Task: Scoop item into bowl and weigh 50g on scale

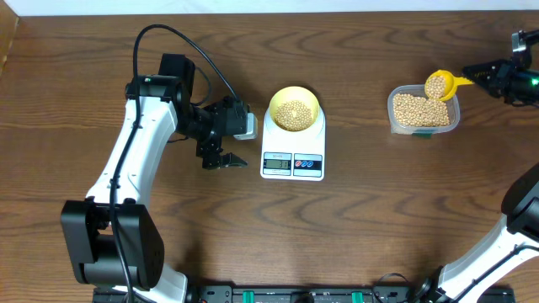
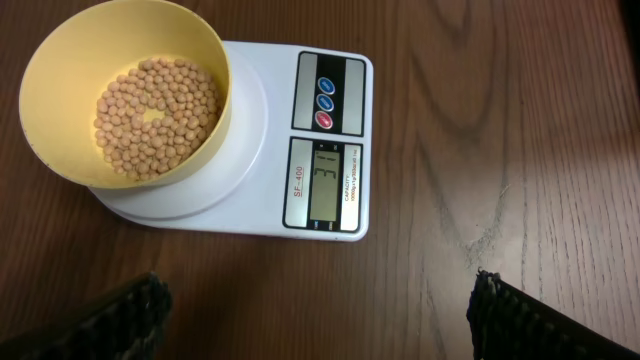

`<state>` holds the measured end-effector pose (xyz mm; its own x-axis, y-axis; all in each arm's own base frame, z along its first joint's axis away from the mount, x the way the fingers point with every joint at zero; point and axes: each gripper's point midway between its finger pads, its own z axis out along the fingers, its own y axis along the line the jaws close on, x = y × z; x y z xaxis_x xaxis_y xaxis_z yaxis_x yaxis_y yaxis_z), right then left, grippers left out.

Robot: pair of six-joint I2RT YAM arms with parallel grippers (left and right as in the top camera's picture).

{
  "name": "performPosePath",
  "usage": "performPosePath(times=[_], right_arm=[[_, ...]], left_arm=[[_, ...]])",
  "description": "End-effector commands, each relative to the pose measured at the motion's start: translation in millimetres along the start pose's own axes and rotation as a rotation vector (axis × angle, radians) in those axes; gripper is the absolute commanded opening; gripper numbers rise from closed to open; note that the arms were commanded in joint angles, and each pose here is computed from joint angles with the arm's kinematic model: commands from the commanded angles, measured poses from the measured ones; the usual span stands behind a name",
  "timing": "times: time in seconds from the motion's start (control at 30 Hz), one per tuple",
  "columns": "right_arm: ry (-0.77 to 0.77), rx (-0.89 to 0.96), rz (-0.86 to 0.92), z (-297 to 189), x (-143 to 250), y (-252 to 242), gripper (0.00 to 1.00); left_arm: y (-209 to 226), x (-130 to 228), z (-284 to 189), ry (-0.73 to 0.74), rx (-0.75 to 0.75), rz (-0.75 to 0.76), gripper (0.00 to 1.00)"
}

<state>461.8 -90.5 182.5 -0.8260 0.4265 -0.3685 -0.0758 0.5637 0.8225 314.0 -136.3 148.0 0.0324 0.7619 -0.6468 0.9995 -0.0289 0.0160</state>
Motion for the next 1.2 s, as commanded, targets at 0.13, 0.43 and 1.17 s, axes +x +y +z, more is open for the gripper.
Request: performPosePath(times=[0.13,0.43,1.17], right_arm=[[0.004,-0.178,-0.071,10.3,-1.5,53.7,0.01],[0.096,-0.259,-0.138,58.5,13.7,95.5,0.01],[0.340,-0.317,-0.368,175.0,99.6,184.9,0.01]], left_arm=[[-3.2,0.8,1.3,-0.004,0.011,-0.001,0.98],[-3.2,0.8,1.3,-0.004,0.011,0.000,0.98],[-3.2,0.8,1.3,-0.004,0.011,-0.001,0.98]])
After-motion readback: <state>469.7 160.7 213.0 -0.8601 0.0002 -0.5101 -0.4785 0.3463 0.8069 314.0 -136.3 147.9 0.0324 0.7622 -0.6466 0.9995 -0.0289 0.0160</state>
